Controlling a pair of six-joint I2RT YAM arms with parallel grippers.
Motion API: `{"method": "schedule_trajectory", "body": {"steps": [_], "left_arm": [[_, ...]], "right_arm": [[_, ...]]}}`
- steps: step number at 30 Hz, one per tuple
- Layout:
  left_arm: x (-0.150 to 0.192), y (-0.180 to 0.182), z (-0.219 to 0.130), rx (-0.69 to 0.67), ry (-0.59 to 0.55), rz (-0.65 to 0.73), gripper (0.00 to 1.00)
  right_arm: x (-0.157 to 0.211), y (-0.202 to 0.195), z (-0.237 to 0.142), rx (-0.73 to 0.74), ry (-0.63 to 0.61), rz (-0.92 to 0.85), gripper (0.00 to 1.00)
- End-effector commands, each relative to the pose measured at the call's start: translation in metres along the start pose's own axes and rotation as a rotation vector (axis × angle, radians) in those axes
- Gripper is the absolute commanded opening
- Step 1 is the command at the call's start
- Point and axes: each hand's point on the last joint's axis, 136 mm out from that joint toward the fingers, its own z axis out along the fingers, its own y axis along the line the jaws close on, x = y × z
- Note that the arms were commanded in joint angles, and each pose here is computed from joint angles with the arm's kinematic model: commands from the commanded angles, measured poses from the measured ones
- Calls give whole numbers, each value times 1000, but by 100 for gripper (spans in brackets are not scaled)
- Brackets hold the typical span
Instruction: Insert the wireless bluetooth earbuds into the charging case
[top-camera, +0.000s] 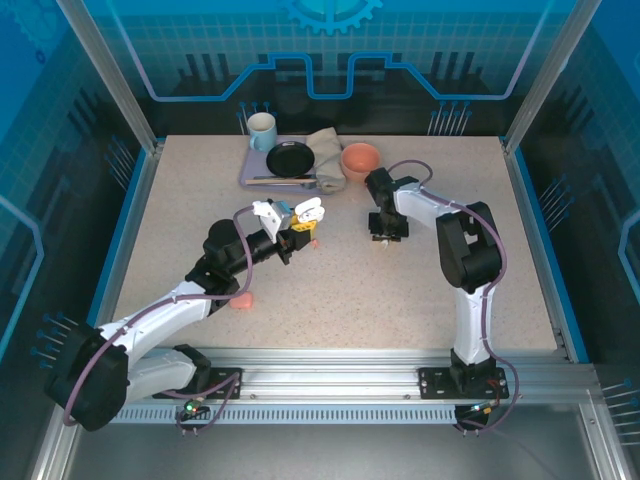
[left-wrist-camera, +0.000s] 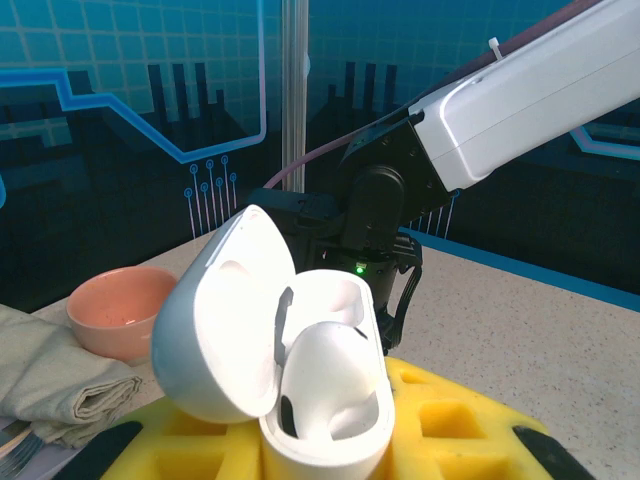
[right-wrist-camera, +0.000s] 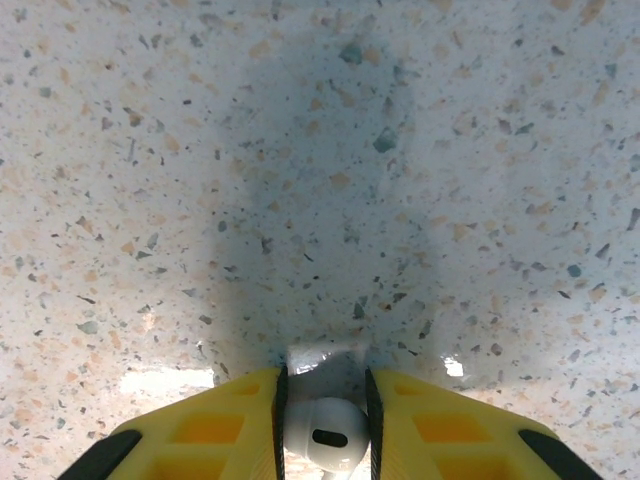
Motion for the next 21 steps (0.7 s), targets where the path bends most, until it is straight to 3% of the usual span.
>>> {"method": "schedule_trajectory", "body": {"steps": [1,13,21], "left_arm": [[-18,3,1,-3,-46,16,0],[-19,3,3,1,-43,13,0],[-20,2,3,3,-47,12,0]], "right_arm": [[12,-14,-2,34,31,-6,26],[16,-3,-8,-60,-21,-55,28],[30,-11,-2,9,10,-79,39]]}}
